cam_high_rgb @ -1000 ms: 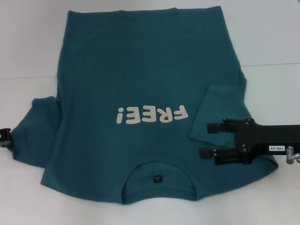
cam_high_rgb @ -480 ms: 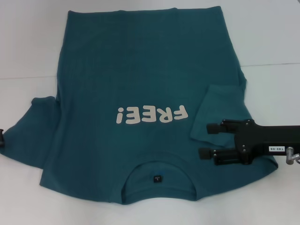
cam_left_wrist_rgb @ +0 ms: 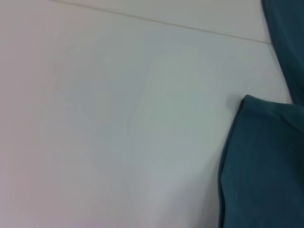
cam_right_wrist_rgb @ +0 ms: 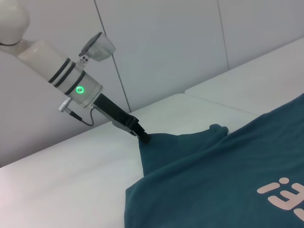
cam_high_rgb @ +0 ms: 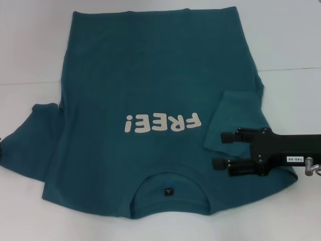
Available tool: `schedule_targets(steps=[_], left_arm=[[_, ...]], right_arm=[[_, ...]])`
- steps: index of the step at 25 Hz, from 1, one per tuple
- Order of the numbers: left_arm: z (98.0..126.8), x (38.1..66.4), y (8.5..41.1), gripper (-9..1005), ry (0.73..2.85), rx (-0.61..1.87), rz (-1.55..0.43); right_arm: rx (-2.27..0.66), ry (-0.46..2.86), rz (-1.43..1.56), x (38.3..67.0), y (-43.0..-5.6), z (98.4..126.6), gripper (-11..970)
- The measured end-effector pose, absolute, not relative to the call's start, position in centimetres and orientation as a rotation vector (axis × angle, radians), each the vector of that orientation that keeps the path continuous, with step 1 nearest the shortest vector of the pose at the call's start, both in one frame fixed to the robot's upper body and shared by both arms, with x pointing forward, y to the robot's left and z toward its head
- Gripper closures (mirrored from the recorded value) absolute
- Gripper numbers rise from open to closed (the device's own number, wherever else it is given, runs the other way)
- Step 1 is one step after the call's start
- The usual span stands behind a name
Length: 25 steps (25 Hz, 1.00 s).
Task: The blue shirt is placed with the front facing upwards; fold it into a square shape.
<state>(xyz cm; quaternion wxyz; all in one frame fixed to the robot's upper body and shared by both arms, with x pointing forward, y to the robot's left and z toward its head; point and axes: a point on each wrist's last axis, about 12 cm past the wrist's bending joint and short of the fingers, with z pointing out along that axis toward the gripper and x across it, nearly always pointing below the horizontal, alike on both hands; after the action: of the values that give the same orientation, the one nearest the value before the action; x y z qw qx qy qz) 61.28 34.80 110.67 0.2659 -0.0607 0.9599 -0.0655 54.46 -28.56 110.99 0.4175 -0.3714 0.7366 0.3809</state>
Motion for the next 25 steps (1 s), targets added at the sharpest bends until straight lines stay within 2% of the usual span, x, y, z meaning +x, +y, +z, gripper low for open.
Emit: schedule_targets(steps=[25], left_arm=[[111.1,62.0,36.2,960,2.507,-0.205,-0.050]], right_arm=[[-0.932,1.857,0.943,54.7,-28.4,110.9,44]])
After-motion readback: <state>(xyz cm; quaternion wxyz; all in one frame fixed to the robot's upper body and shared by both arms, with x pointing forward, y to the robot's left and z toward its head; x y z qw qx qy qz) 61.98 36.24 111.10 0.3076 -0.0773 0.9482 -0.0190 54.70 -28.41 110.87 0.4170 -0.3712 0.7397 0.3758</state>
